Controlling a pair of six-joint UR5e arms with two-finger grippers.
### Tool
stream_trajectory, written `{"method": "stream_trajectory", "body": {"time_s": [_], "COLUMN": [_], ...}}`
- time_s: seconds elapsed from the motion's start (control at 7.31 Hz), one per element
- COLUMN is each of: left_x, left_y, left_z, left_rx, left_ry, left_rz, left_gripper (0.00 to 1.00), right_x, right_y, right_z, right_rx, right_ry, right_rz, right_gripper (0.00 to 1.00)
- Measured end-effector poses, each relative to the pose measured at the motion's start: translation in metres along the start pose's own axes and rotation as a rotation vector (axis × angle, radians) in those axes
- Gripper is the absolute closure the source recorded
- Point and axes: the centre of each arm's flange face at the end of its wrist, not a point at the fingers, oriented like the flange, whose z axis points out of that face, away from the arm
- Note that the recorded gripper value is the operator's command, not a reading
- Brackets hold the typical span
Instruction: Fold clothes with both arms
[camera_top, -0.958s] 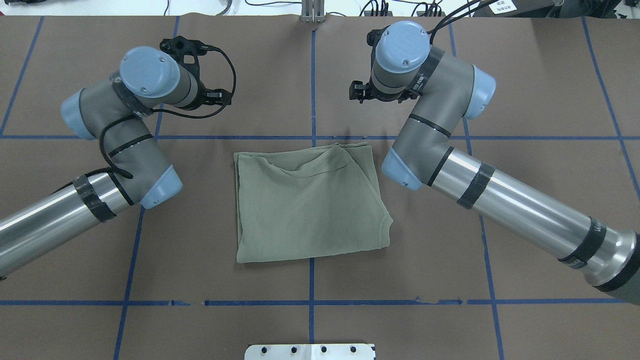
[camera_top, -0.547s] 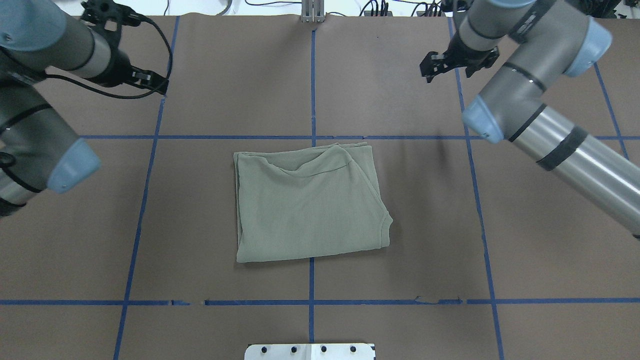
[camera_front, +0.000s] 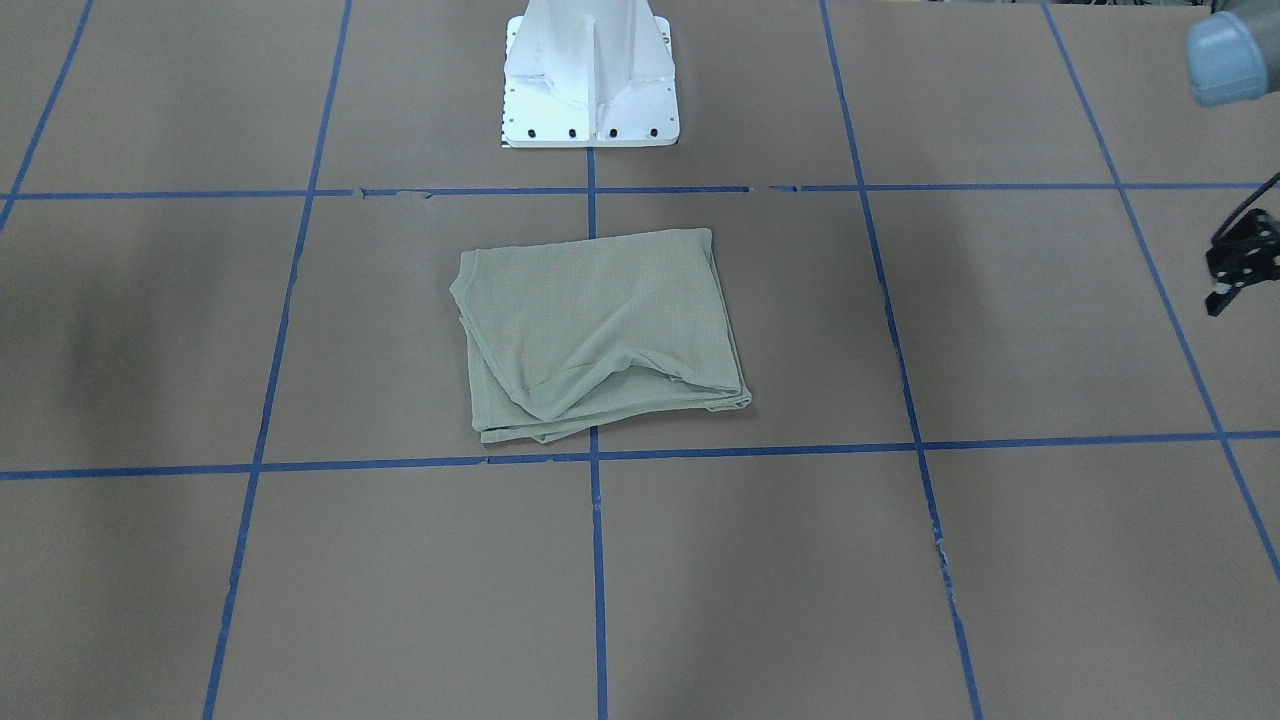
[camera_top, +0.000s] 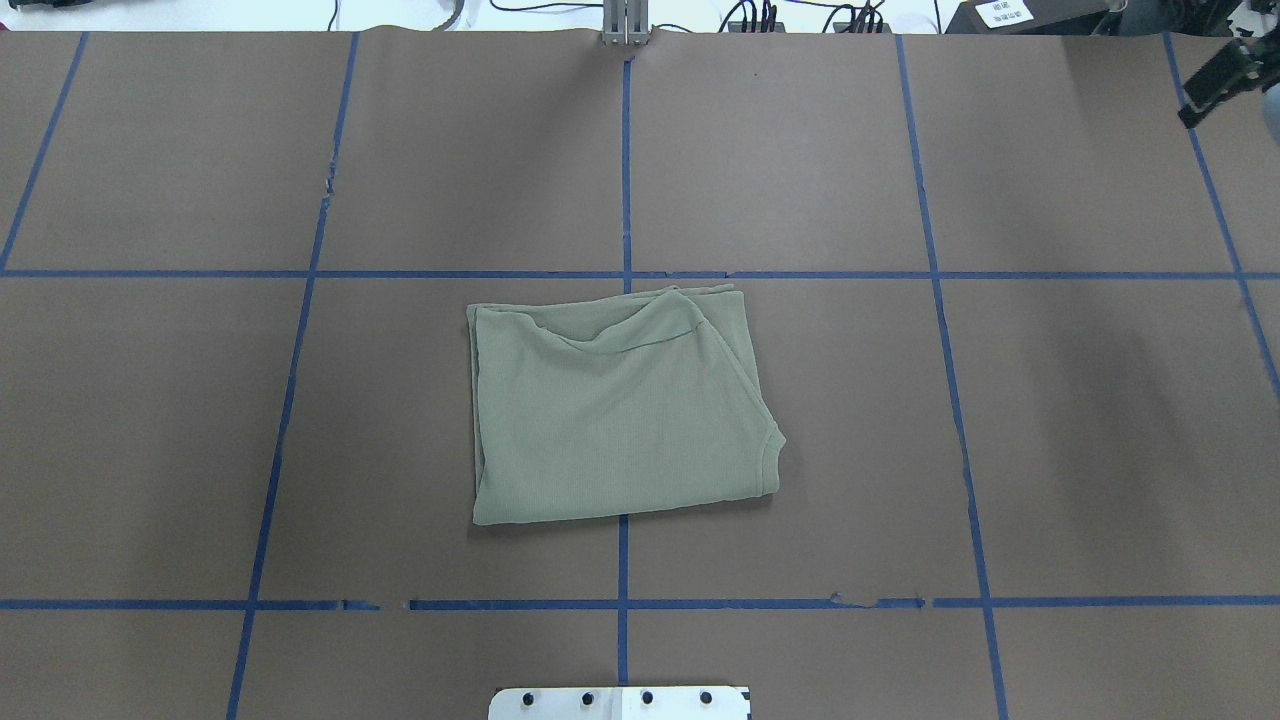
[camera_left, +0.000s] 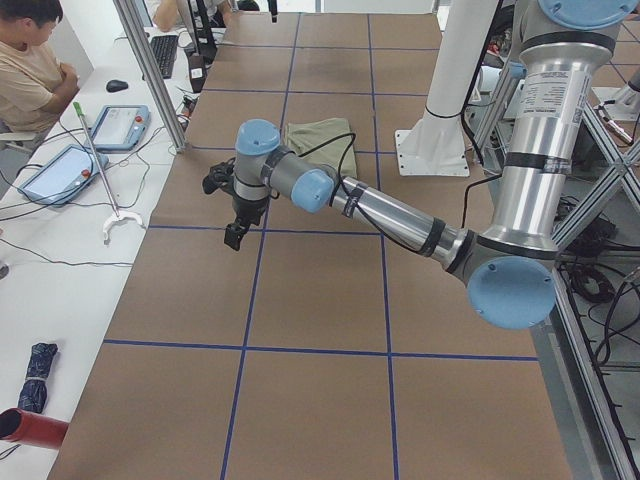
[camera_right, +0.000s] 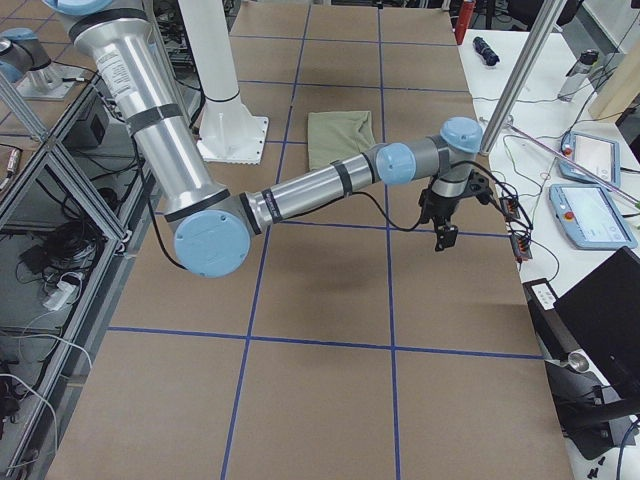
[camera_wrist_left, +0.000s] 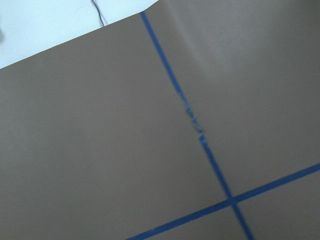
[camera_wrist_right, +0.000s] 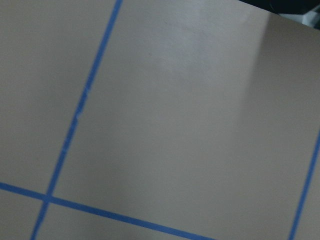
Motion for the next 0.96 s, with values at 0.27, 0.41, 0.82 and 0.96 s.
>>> {"method": "stream_trajectory", "body": {"time_s": [0.27, 0.41, 0.82, 0.96], "left_x": [-0.061, -0.086, -0.124, -0.13], "left_y": [0.055, 0.078, 0.139, 0.149], "left_z": [0.011, 0.025, 0.053, 0.054], "left_rx": [-0.064, -0.123, -0.248, -0.256], "left_ry": [0.0, 0.026, 0.102, 0.108], "left_rz": [-0.094, -0.142, -0.189, -0.182], "left_gripper": [0.0, 0.0, 0.0, 0.0], "right_x": [0.08, 0.098, 0.119, 0.12], "right_y": [0.086, 0.116, 0.158, 0.163], "right_z": [0.041, 0.051, 0.06, 0.059], "right_rx": [-0.081, -0.101, -0.12, -0.118], "right_ry": [-0.034, -0.039, -0.045, -0.049], "right_rz": [0.092, 0.125, 0.177, 0.184], "right_gripper": [0.0, 0.0, 0.0, 0.0]}}
